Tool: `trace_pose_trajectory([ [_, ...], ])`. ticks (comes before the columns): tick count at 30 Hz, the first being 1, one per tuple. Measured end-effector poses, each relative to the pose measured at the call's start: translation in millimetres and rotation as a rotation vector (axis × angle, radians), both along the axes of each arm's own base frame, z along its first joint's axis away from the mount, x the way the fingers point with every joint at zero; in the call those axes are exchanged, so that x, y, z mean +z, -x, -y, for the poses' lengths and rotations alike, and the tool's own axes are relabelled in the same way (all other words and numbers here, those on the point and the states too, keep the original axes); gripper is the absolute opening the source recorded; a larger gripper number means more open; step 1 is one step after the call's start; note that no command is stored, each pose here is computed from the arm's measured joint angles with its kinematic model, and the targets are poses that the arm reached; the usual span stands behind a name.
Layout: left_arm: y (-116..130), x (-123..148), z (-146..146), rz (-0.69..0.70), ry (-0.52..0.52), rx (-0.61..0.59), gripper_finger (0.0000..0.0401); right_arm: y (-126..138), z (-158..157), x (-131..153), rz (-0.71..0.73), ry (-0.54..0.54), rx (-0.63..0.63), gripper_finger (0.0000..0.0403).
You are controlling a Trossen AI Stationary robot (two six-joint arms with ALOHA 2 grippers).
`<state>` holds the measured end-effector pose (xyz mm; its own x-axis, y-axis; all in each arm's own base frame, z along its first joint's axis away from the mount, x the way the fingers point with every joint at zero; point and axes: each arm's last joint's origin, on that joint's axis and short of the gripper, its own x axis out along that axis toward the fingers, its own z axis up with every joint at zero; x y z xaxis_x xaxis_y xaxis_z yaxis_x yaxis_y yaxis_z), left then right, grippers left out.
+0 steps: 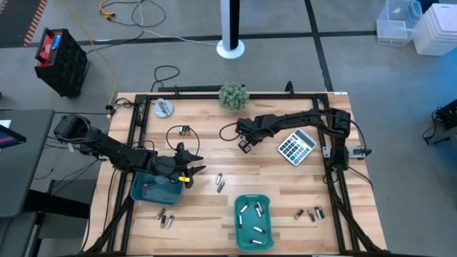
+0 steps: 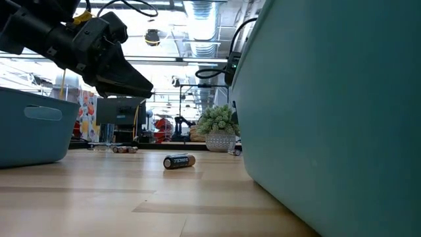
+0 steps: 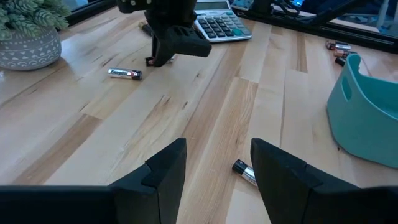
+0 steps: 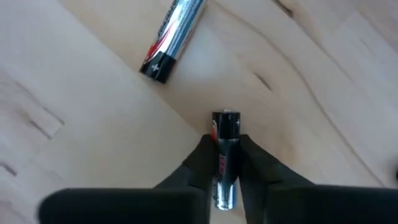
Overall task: Sort batteries
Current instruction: Put the silver battery into the green bin
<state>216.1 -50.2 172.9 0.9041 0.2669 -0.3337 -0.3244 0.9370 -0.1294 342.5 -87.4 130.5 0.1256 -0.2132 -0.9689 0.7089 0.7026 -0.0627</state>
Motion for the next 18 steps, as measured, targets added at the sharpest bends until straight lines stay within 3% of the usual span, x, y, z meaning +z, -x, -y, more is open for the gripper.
trace_pose_trajectory([
  [5,0,0,0,0.000,0.001,0.000,0.0173,0,-3,0,-0.013,-0.006,0.031,0.0012],
  [10,0,0,0,0.001,0.005,0.001,0.0173,1,-4,5,-0.001,0.001,0.044,0.0006],
  [14,0,0,0,0.001,0.006,0.001,0.0173,7,-7,22,0.018,0.022,0.061,0.0003],
  [18,0,0,0,0.000,0.007,0.001,0.0173,9,-14,59,0.137,0.103,0.104,0.0002],
])
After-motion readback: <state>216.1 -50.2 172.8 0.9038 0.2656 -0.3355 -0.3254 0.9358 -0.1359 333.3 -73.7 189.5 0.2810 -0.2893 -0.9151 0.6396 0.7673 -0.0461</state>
